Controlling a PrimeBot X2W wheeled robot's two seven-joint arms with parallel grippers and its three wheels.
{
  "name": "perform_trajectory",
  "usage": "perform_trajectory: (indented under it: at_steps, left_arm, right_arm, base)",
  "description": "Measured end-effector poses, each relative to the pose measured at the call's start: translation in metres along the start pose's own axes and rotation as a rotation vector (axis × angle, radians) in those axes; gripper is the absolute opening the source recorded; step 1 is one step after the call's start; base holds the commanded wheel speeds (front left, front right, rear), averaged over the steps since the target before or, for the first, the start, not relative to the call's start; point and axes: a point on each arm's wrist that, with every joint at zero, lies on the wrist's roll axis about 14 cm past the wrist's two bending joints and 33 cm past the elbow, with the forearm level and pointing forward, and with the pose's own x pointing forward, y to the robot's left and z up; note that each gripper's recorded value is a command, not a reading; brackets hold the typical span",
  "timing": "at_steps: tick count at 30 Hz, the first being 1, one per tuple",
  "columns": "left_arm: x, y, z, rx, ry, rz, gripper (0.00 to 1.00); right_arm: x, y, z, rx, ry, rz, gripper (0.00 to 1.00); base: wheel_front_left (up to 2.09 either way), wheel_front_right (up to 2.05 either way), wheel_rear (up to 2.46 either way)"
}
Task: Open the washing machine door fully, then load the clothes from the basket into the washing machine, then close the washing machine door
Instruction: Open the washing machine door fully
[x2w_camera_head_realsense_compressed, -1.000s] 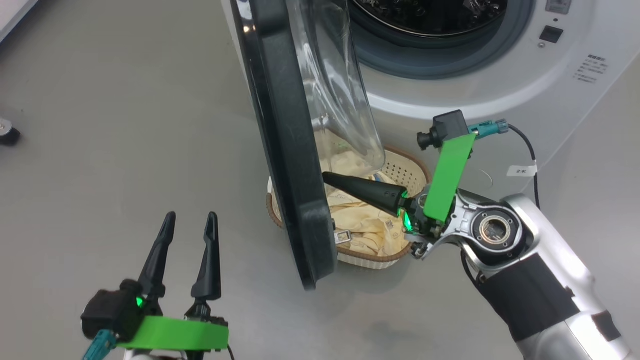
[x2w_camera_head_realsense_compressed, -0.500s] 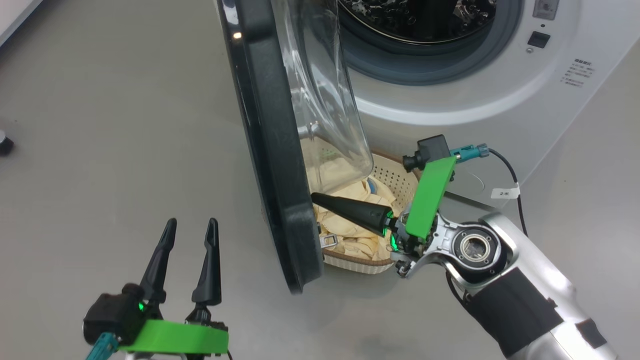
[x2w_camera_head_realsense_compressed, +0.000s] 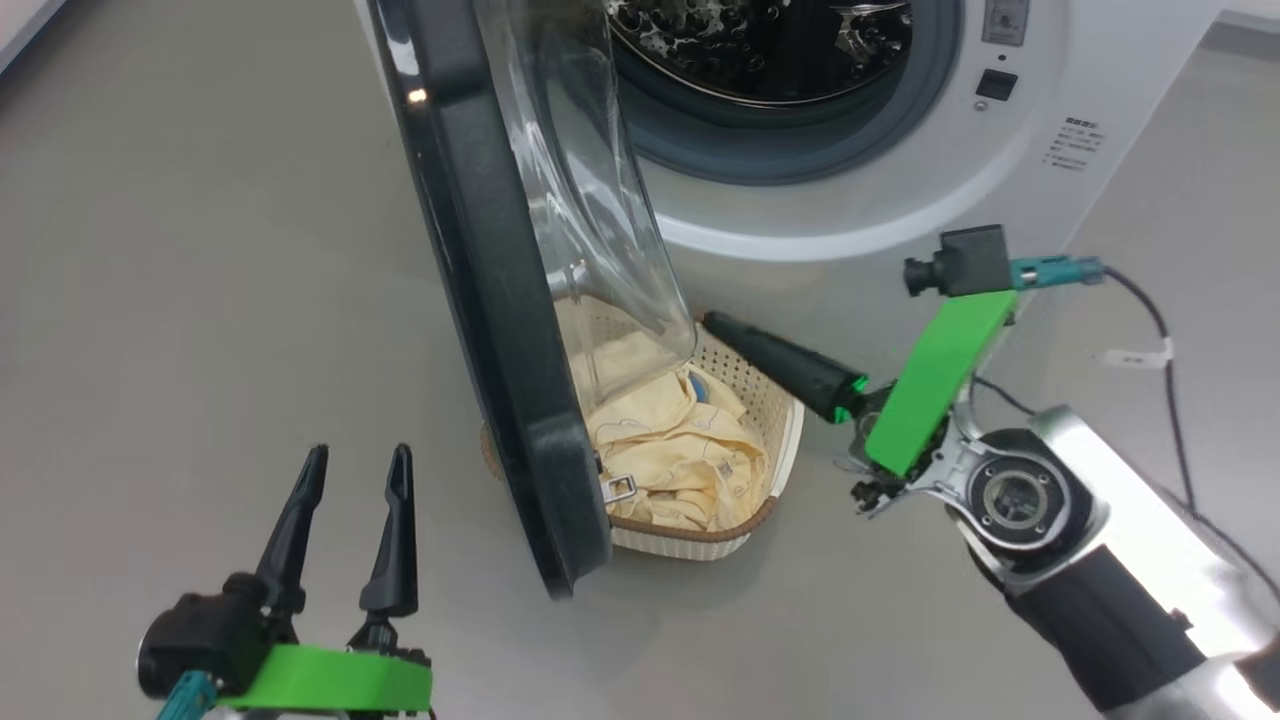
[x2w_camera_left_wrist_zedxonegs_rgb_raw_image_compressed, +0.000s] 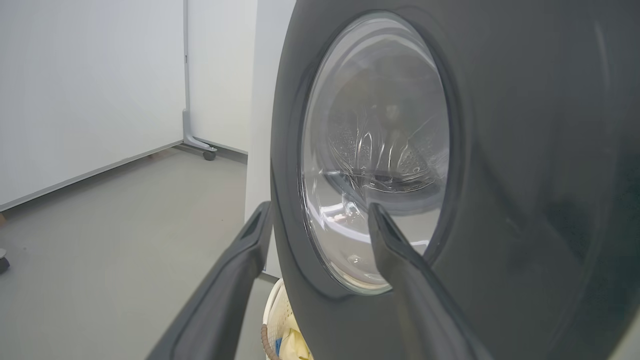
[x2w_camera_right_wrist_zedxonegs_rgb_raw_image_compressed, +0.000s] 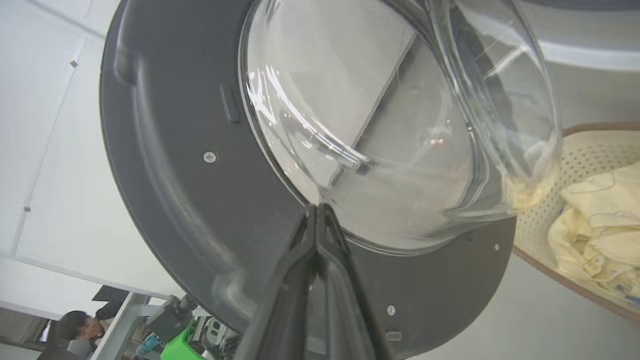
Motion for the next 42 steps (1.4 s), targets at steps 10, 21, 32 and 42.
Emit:
perform_trajectory:
  at_steps: [10,21,32,42]
  left_arm:
    - [0.003,-0.005,0.0,0.008,-0.003,-0.032,1.0]
    - [-0.004,-0.012,-0.005,0.003,0.011,-0.055,1.0]
    - [-0.002,-0.022,-0.008,0.002,0.017,-0.095,1.0]
    - [0.0,-0.026,-0.015,-0.001,0.039,-0.111,1.0]
  right_arm:
    - [-0.063,-0.038,0.04,-0.394,-0.278,-0.21,1.0]
    - [-0.142,-0.087,0.069,-0.698,-0.401,-0.497,1.0]
    - [-0.234,-0.103,0.065,-0.817,-0.555,-0.793,1.0]
    - [-0.272,-0.109,0.032,-0.801,-0.581,-0.93,1.0]
  base:
    - [0.0,0.0,0.0]
    - [0.0,0.0,0.0]
    - [0.0,0.0,0.0]
    - [0.0,0.0,0.0]
